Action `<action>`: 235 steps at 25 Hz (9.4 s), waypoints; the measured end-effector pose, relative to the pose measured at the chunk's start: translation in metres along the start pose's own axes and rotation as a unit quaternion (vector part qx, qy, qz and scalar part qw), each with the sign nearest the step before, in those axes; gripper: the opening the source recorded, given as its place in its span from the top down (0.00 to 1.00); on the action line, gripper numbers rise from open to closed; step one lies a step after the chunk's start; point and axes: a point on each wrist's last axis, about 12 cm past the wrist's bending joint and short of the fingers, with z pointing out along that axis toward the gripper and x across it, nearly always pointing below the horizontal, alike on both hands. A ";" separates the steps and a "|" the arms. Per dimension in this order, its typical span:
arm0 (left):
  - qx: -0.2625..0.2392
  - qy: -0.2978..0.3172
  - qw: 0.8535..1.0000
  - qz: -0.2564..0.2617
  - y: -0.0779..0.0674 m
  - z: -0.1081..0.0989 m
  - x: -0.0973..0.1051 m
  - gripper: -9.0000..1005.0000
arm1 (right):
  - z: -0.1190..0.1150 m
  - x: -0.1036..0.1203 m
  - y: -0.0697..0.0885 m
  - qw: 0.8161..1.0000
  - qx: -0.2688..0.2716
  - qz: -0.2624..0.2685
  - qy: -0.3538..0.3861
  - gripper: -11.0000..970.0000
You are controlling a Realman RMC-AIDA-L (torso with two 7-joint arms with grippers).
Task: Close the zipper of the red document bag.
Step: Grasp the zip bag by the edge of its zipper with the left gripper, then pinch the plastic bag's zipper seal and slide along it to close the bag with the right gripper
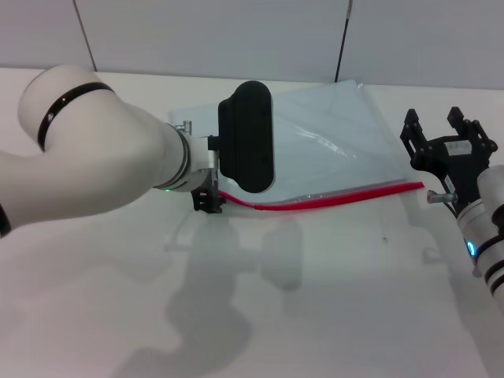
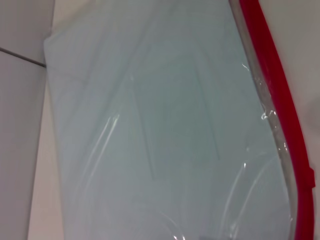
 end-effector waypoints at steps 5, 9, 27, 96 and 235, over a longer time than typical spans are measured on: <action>-0.002 -0.001 1.000 -0.005 -0.001 0.002 0.001 0.29 | 0.000 0.001 0.000 1.000 -0.001 0.000 0.004 0.31; -0.004 -0.003 1.000 -0.005 -0.001 0.004 0.001 0.32 | 0.000 0.002 0.001 1.000 -0.002 0.000 0.007 0.31; -0.015 -0.015 0.999 -0.039 0.000 0.004 0.000 0.84 | 0.000 0.001 -0.001 1.000 0.001 0.003 0.007 0.31; -0.136 -0.142 0.974 -0.112 0.032 -0.076 -0.006 0.94 | 0.040 -0.150 0.045 0.953 -0.270 -0.131 0.038 0.35; -0.185 -0.175 0.964 -0.079 0.043 -0.096 -0.013 0.94 | 0.031 -0.130 0.075 0.836 -0.214 -0.500 -0.066 0.67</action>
